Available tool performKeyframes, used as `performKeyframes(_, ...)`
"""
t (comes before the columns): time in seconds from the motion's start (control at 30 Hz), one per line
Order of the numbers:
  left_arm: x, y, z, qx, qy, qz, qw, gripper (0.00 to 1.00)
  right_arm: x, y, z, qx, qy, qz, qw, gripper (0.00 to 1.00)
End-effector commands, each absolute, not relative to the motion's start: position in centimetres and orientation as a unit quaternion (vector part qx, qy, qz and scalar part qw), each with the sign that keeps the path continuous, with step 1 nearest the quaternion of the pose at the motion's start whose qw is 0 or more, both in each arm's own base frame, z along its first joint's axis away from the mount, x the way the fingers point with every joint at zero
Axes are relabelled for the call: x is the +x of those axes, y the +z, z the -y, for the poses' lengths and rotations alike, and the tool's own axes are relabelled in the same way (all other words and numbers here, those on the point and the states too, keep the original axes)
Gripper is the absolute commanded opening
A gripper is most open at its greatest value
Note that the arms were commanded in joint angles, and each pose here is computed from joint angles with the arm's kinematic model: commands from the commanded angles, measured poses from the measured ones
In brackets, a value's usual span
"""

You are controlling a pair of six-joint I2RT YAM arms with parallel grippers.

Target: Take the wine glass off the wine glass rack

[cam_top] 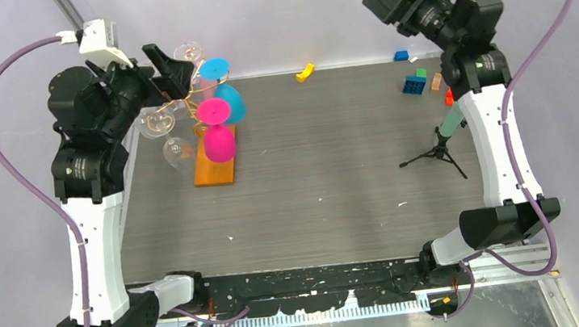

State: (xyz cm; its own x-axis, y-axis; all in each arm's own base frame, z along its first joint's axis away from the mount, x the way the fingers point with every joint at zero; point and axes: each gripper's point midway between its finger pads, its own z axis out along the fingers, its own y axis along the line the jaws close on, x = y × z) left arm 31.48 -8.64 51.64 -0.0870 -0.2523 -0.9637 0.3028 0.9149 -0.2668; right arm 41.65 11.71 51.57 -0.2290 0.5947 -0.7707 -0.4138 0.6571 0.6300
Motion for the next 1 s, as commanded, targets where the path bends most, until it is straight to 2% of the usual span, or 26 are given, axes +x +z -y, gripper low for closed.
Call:
performKeyframes(0.0,31.7,51.7,9.1,0.011,-0.227,-0.698,0.679,1.0,41.0,51.2,-14.5,0.051,0.442,-0.668,0.597,0.64)
performKeyframes(0.23,31.3,50.6,11.1,0.03,-0.282,-0.694,0.662,1.0,41.1,45.7,-20.1,0.068,0.479,-0.709,0.513,0.66)
performKeyframes(0.4,30.9,51.5,11.8,0.052,-0.301,-0.675,0.671,1.0,41.7,40.9,-24.6,0.126,0.524,-0.735,0.411,0.68)
performKeyframes(0.67,30.5,51.5,12.0,0.077,-0.292,-0.669,0.679,1.0,39.5,40.4,-35.0,0.093,0.657,-0.699,0.267,0.68)
performKeyframes(0.97,30.4,50.7,11.4,0.074,-0.266,-0.678,0.681,1.0,38.2,38.0,-40.4,0.078,0.667,-0.715,0.196,0.67)
